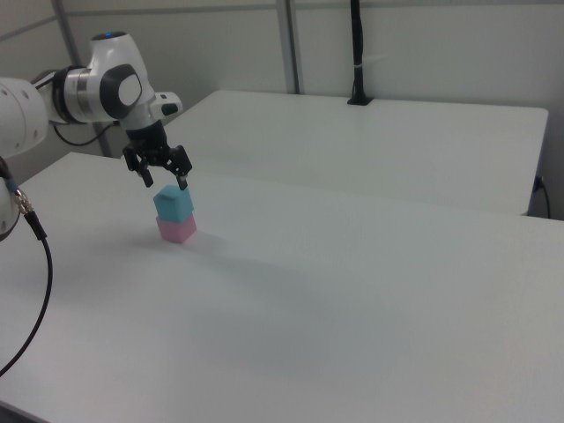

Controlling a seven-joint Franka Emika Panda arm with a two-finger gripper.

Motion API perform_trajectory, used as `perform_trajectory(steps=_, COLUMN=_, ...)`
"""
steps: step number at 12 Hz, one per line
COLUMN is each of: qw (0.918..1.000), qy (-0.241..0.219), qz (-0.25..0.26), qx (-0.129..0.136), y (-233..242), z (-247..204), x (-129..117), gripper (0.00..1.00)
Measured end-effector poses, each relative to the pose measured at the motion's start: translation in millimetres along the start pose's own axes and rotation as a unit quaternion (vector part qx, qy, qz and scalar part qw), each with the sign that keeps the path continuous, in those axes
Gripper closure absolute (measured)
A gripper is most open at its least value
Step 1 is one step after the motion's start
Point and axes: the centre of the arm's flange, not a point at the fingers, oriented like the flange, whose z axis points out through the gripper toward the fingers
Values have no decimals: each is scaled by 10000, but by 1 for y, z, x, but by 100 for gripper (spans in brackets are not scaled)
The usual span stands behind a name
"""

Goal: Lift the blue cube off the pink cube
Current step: 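Lower the gripper onto the blue cube and close on it, then lift the blue cube off the pink cube and move it aside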

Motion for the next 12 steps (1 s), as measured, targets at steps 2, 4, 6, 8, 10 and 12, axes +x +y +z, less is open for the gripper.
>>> perform_trajectory(steps=2, qw=9999, qy=94, qz=59, qx=14, y=-8, z=10, x=4, gripper=0)
perform_trajectory(steps=4, qw=9999, qy=65, qz=85, qx=0, y=-8, z=17, x=5, gripper=0)
perform_trajectory(steps=6, qw=10000, qy=25, qz=58, qx=-73, y=-8, z=25, x=5, gripper=4)
perform_trajectory(steps=8, qw=9999, qy=-51, qz=97, qx=-129, y=-11, z=38, x=5, gripper=17)
perform_trajectory(steps=10, qw=9995, qy=87, qz=168, qx=-261, y=-19, z=47, x=8, gripper=41)
perform_trajectory(steps=12, qw=9990, qy=239, qz=272, qx=-245, y=-15, z=32, x=12, gripper=41)
